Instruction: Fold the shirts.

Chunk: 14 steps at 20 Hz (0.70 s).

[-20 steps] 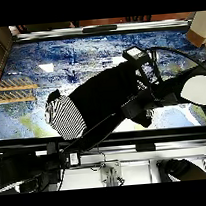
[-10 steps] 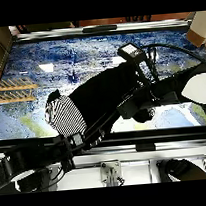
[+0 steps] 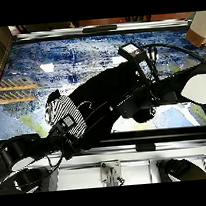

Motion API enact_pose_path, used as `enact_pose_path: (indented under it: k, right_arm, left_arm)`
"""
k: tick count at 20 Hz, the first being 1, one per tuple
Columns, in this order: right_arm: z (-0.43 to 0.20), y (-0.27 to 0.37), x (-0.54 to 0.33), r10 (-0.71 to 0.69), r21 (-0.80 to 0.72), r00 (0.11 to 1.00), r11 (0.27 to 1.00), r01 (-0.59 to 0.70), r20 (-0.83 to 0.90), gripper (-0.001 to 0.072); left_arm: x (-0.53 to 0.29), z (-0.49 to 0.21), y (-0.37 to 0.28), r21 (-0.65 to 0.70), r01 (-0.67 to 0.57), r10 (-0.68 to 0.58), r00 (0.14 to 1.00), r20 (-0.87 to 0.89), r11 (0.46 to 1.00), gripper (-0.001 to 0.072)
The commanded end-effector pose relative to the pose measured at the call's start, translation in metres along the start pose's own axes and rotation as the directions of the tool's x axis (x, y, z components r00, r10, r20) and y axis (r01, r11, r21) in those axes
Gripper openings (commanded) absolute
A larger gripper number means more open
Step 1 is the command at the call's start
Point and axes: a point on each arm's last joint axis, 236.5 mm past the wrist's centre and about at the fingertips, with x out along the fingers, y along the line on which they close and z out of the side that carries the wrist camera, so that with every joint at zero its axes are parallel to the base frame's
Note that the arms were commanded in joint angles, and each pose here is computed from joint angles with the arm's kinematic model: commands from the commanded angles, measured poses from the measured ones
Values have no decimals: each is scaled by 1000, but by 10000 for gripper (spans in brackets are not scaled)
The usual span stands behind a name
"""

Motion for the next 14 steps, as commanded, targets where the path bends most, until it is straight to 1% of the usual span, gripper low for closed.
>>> enact_pose_path:
  k: [1,4,6,9,12,14]
  right_arm:
    - [9,-3,0,-11,10,999,1000,11,40,68]
    - [16,2,-1,7,16,998,1000,-8,69,68]
    - [20,8,-1,32,19,996,999,-34,83,68]
    - [27,10,3,47,26,994,998,-50,102,68]
    - [33,25,18,121,31,988,992,-124,93,68]
    - [35,35,29,139,1,987,990,-140,84,68]
  left_arm:
    - [9,-6,11,98,-12,15,999,-39,995,46]
    - [14,-7,27,164,-30,40,998,-56,986,46]
    - [8,-1,45,194,-67,74,997,-32,979,45]
    - [-5,15,62,273,-103,105,994,8,956,44]
    - [0,19,62,311,-84,91,996,-10,947,44]
    - [8,16,62,316,-66,82,996,-37,946,44]
